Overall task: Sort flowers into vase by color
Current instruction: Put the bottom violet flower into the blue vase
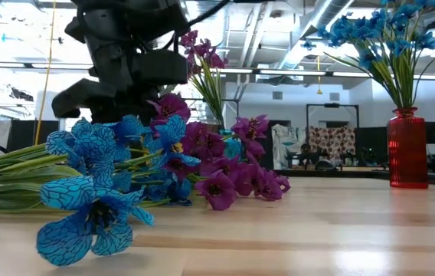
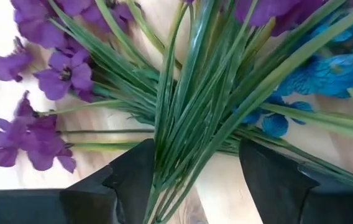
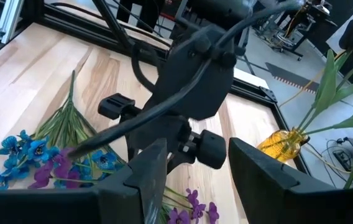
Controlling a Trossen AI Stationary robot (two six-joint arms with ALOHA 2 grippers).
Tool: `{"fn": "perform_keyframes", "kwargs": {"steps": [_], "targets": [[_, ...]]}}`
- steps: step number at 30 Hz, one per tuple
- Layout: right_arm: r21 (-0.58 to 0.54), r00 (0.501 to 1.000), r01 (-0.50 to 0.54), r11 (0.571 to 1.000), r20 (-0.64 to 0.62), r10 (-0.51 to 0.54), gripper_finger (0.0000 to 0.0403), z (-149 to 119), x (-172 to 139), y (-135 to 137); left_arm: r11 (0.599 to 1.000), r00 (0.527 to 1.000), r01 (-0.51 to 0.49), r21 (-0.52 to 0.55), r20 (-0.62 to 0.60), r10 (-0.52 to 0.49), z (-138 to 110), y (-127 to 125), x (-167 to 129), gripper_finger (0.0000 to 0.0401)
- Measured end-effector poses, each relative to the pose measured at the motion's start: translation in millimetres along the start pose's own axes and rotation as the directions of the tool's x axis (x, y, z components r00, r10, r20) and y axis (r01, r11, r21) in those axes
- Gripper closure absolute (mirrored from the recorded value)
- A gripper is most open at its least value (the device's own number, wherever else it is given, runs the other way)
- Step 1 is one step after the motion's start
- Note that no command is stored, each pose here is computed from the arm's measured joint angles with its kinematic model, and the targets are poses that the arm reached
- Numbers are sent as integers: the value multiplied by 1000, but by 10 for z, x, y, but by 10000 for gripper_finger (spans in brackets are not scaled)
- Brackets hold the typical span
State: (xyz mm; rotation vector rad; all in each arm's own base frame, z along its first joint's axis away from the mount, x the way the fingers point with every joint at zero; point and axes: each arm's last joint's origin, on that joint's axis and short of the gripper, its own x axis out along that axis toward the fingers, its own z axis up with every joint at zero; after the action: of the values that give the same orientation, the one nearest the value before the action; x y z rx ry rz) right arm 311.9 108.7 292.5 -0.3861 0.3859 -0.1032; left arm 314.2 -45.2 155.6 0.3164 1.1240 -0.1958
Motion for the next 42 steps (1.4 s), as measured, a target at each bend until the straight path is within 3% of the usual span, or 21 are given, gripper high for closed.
{"fn": "perform_keyframes", "kwargs": {"steps": [14, 22, 35, 42], "targets": [[12, 1000, -5, 1000, -23, 5, 204, -24, -1, 7, 999, 999, -45, -6, -26, 45, -16, 10, 16, 325], [33, 1000, -4, 999, -22, 5, 204, 5, -96, -52, 999, 999, -46, -18, -21, 46, -14, 14, -35, 382], [233, 999, -26, 972, -18, 31, 204, 91, -625, -295, 993, 989, -78, -87, 120, 88, 27, 131, -515, 396], [229, 998, -56, 972, 9, 55, 204, 125, -727, -262, 973, 923, -105, -203, 344, 171, 134, 274, -878, 396]]}}
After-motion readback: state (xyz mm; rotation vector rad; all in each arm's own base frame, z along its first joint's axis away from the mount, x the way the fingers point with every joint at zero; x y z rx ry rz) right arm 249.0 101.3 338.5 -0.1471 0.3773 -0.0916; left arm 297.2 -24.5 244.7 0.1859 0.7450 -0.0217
